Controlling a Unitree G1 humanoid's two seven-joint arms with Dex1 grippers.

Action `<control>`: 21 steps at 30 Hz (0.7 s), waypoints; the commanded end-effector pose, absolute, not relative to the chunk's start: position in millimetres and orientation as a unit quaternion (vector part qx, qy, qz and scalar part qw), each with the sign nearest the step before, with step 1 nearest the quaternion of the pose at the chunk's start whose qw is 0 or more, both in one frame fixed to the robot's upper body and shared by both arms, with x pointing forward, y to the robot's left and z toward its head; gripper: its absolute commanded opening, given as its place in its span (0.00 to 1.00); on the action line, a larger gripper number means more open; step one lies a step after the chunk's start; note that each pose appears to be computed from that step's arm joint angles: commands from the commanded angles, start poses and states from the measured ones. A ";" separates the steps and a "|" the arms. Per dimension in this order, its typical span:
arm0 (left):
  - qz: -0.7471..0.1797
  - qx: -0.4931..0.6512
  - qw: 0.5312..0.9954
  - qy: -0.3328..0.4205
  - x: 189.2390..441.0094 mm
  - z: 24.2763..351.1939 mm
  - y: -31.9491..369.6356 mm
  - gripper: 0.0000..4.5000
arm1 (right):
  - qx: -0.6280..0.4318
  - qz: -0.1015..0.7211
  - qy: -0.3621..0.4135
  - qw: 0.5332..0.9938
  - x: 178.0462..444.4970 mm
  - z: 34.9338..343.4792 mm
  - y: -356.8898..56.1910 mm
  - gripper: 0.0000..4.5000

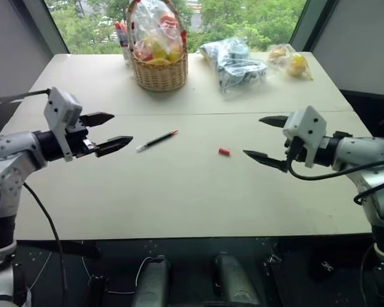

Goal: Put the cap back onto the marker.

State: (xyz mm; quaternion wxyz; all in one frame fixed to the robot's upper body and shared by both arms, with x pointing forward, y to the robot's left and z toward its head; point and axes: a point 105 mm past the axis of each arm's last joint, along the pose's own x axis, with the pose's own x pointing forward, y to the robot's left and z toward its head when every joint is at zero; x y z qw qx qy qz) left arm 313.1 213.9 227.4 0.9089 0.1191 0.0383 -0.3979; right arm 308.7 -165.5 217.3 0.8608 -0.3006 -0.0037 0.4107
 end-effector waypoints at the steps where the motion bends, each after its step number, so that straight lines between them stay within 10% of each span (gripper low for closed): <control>1: -0.399 0.137 0.906 0.031 309.5 234.8 215.4 1.00 | -0.318 0.408 -0.032 0.855 305.4 234.2 -162.7 0.99; 21: -0.396 0.140 0.907 0.035 314.0 224.4 209.8 1.00 | -0.317 0.414 -0.028 0.853 304.2 231.8 -158.3 0.99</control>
